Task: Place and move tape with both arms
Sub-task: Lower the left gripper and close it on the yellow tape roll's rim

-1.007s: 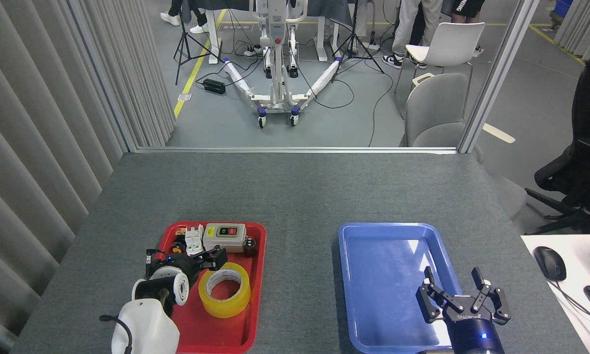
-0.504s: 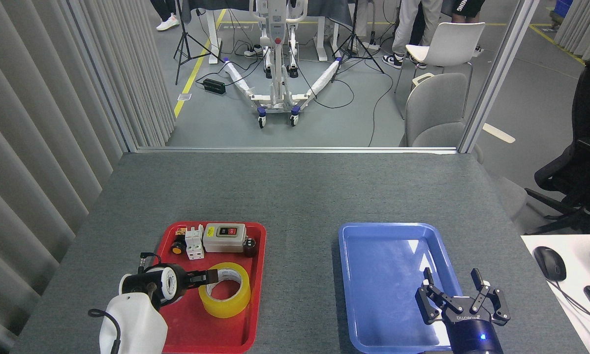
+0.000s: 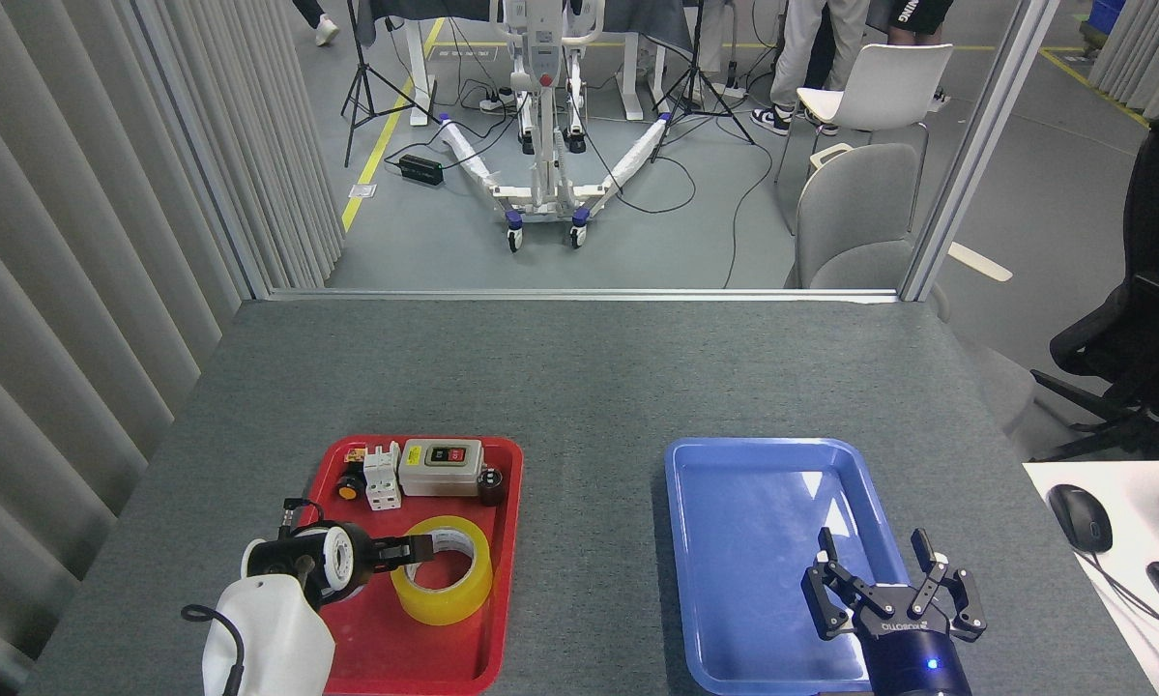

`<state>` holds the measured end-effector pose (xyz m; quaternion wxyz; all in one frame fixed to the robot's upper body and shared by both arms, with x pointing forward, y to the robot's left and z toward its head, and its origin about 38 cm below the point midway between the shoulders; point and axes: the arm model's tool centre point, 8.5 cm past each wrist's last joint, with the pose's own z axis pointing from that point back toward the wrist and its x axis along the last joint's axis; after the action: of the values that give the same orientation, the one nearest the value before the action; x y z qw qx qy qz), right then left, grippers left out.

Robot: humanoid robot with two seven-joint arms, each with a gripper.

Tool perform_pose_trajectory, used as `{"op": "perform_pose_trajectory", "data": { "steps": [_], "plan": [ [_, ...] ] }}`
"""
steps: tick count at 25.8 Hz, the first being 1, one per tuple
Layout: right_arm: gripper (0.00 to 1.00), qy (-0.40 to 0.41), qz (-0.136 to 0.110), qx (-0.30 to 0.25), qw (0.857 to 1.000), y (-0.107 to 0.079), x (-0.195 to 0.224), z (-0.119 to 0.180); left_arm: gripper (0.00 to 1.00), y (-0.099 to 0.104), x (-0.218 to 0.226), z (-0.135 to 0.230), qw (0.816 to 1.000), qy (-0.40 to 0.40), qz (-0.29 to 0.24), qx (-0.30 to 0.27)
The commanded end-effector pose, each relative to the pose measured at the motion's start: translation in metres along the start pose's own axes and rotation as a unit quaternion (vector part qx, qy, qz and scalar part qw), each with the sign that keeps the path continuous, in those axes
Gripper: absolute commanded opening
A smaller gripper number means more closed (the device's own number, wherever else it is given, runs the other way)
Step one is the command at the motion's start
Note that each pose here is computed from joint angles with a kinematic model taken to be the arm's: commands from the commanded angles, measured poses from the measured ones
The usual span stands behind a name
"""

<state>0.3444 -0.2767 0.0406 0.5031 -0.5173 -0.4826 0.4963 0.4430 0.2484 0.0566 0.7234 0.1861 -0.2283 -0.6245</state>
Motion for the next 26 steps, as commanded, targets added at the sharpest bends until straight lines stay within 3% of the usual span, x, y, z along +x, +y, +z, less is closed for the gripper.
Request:
{"op": "perform_pose_trajectory", "data": {
  "steps": [1, 4, 8, 10, 15, 21, 26],
  "plan": [
    [1.00, 0.000, 0.001, 0.001, 1.000, 0.001, 0.001, 0.001, 0.99, -0.005, 0.003, -0.005, 1.000, -0.002, -0.001, -0.009],
    [1.00, 0.001, -0.004, 0.000, 1.000, 0.001, 0.005, 0.000, 0.99, -0.011, 0.002, -0.011, 1.000, 0.000, 0.000, -0.023],
    [1.00, -0.001, -0.001, 0.000, 1.000, 0.001, 0.009, 0.000, 0.92, -0.012, 0.001, -0.014, 1.000, 0.012, -0.009, -0.017],
    [1.00, 0.000, -0.001, 0.000, 1.000, 0.001, 0.009, 0.000, 0.84, -0.012, -0.001, -0.015, 1.000, 0.017, -0.012, -0.017],
    [1.00, 0.000, -0.004, 0.000, 1.000, 0.002, 0.012, 0.001, 0.77, -0.012, -0.003, -0.014, 1.000, 0.020, -0.015, -0.018],
    [1.00, 0.000, -0.006, 0.001, 1.000, 0.002, 0.014, 0.001, 0.57, -0.012, -0.003, -0.014, 0.999, 0.015, -0.027, -0.020],
    [1.00, 0.000, -0.008, 0.001, 1.000, 0.002, 0.016, 0.001, 0.33, -0.011, -0.006, -0.014, 0.999, 0.011, -0.044, -0.021]
  ]
}}
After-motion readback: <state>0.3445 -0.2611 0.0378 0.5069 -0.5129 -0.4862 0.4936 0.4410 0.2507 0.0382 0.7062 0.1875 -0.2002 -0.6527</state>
